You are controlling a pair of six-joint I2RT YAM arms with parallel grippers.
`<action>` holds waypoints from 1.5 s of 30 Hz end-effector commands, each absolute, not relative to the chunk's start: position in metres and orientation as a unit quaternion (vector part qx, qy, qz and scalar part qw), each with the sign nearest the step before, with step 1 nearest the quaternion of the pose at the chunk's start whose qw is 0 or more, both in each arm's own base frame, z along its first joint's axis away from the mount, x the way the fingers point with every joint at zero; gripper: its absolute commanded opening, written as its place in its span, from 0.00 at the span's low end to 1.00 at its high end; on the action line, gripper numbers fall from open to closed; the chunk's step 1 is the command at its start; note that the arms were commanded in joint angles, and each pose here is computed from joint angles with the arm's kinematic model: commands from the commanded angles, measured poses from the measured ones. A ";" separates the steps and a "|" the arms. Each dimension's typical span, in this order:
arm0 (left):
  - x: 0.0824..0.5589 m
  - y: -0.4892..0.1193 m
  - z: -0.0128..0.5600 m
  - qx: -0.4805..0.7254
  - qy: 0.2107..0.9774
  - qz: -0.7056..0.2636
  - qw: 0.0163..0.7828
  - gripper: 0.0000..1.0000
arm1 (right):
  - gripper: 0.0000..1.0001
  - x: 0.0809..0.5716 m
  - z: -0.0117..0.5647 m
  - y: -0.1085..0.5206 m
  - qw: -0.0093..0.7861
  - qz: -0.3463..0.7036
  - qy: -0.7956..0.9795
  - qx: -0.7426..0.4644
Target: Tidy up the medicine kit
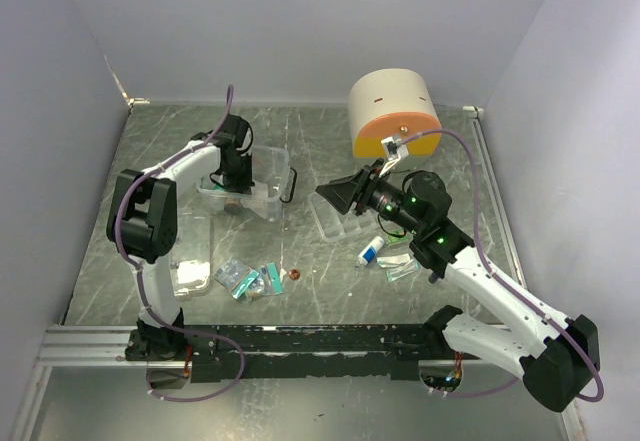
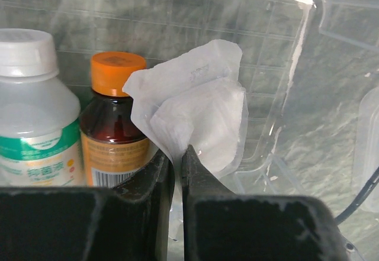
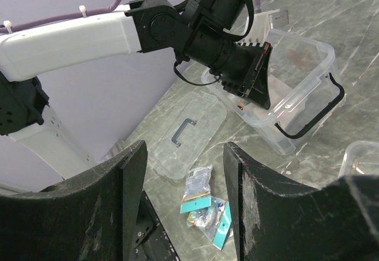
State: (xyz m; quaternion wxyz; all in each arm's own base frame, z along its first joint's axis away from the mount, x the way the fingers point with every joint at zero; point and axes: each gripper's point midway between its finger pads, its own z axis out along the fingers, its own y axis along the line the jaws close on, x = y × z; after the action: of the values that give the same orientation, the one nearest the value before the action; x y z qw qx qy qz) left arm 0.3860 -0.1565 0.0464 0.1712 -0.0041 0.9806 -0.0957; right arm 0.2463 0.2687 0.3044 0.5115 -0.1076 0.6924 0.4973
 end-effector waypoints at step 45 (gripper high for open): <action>0.393 -0.176 0.100 0.054 0.966 -0.102 0.231 0.51 | 0.54 0.246 0.297 0.269 0.509 0.501 0.693 -0.103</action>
State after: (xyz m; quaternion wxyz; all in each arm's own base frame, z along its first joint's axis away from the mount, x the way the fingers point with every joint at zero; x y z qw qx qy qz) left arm 0.3853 -0.1654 0.0830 0.1999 0.0504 0.9743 -0.0908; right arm 0.2448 0.2696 0.3031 0.5080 -0.1054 0.6905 0.5039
